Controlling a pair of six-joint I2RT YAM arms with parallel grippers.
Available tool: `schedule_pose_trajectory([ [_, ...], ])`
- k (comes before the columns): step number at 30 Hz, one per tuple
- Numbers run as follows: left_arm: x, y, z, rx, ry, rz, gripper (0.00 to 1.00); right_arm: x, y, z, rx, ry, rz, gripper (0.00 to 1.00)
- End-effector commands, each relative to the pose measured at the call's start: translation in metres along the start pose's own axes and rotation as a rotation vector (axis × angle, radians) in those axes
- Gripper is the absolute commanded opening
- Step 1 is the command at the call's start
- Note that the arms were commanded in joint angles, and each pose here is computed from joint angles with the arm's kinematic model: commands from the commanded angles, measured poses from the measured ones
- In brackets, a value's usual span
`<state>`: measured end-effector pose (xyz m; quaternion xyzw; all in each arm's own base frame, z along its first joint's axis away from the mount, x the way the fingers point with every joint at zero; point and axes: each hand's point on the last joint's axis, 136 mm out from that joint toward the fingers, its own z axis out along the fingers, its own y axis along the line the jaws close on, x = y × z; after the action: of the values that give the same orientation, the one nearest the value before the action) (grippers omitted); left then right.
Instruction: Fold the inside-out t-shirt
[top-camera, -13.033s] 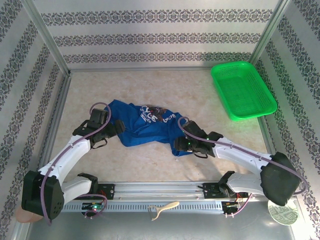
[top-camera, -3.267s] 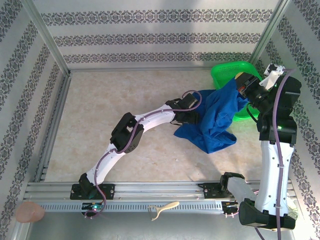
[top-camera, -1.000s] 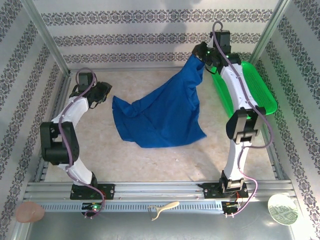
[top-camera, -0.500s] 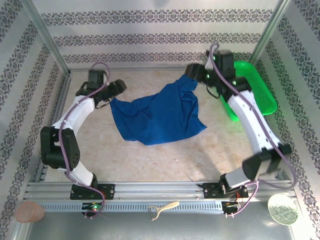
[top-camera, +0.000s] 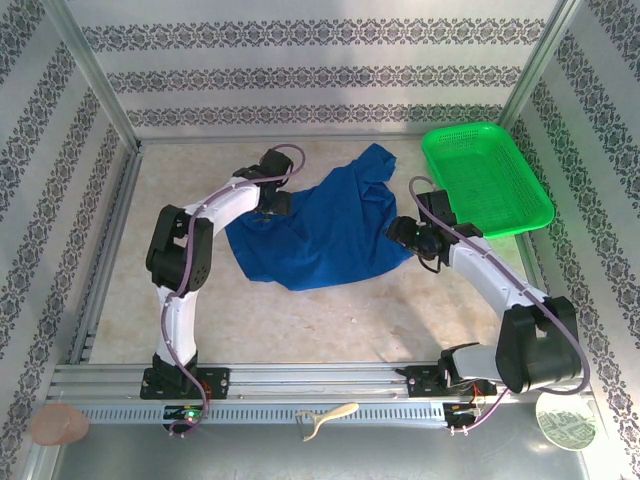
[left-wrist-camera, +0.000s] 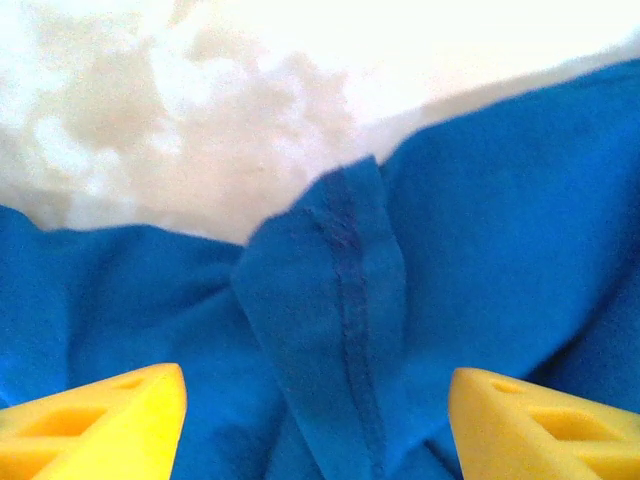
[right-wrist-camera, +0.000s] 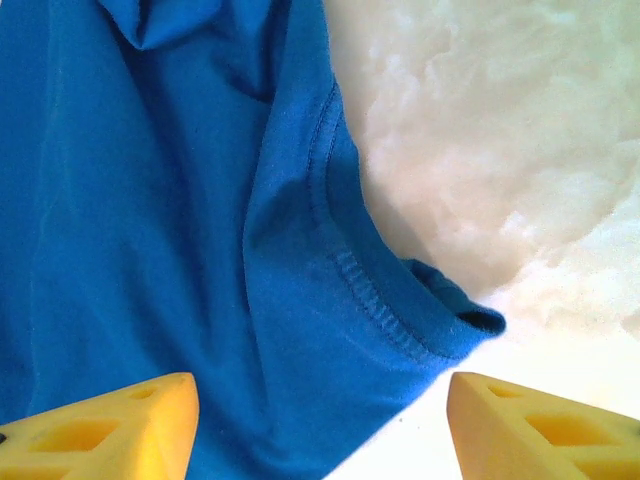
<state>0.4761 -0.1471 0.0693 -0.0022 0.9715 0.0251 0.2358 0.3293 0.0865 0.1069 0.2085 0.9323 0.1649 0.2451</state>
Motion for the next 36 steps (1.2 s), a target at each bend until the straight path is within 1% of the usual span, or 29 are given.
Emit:
schedule_pose_trajectory([
  [1, -0.007, 0.009, -0.003, -0.098, -0.001, 0.073, 0.69, -0.003, -0.006, 0.014, 0.013, -0.019, 0.033, 0.67],
  [7, -0.018, -0.006, 0.007, -0.104, 0.003, 0.113, 0.68, 0.000, -0.010, 0.033, 0.028, 0.004, 0.065, 0.68],
  [11, -0.020, -0.010, 0.016, -0.121, 0.023, 0.125, 0.63, 0.003, -0.013, 0.043, 0.036, 0.020, 0.091, 0.68],
  [18, -0.019, -0.008, 0.031, -0.165, 0.057, 0.142, 0.47, 0.009, -0.014, 0.061, 0.033, 0.054, 0.126, 0.69],
  [20, -0.019, -0.006, 0.033, -0.178, 0.063, 0.146, 0.40, 0.010, -0.013, 0.067, 0.026, 0.065, 0.138, 0.69],
  [23, -0.019, -0.005, 0.036, -0.190, 0.068, 0.152, 0.36, 0.013, -0.012, 0.074, 0.020, 0.077, 0.152, 0.68],
  [24, -0.019, -0.006, 0.037, -0.191, 0.070, 0.153, 0.33, 0.013, -0.011, 0.075, 0.015, 0.079, 0.157, 0.68],
  [27, -0.019, -0.006, 0.039, -0.190, 0.074, 0.154, 0.17, 0.013, -0.009, 0.080, 0.003, 0.087, 0.164, 0.65],
  [28, -0.018, -0.007, 0.039, -0.189, 0.076, 0.154, 0.12, 0.013, -0.009, 0.081, 0.000, 0.089, 0.167, 0.62],
  [29, -0.019, -0.007, 0.039, -0.187, 0.074, 0.151, 0.05, 0.014, -0.008, 0.083, -0.007, 0.093, 0.171, 0.57],
  [30, -0.021, -0.006, 0.037, -0.187, 0.072, 0.151, 0.00, 0.013, -0.007, 0.084, -0.019, 0.094, 0.173, 0.46],
  [31, -0.024, -0.005, 0.034, -0.187, 0.068, 0.150, 0.00, 0.013, -0.007, 0.084, -0.029, 0.094, 0.181, 0.32],
  [33, -0.036, 0.001, 0.019, -0.181, 0.039, 0.135, 0.00, 0.008, -0.005, 0.083, -0.061, 0.091, 0.193, 0.00],
  [36, -0.065, 0.015, -0.016, -0.112, -0.032, 0.050, 0.00, -0.008, -0.005, 0.069, -0.111, 0.042, 0.212, 0.00],
])
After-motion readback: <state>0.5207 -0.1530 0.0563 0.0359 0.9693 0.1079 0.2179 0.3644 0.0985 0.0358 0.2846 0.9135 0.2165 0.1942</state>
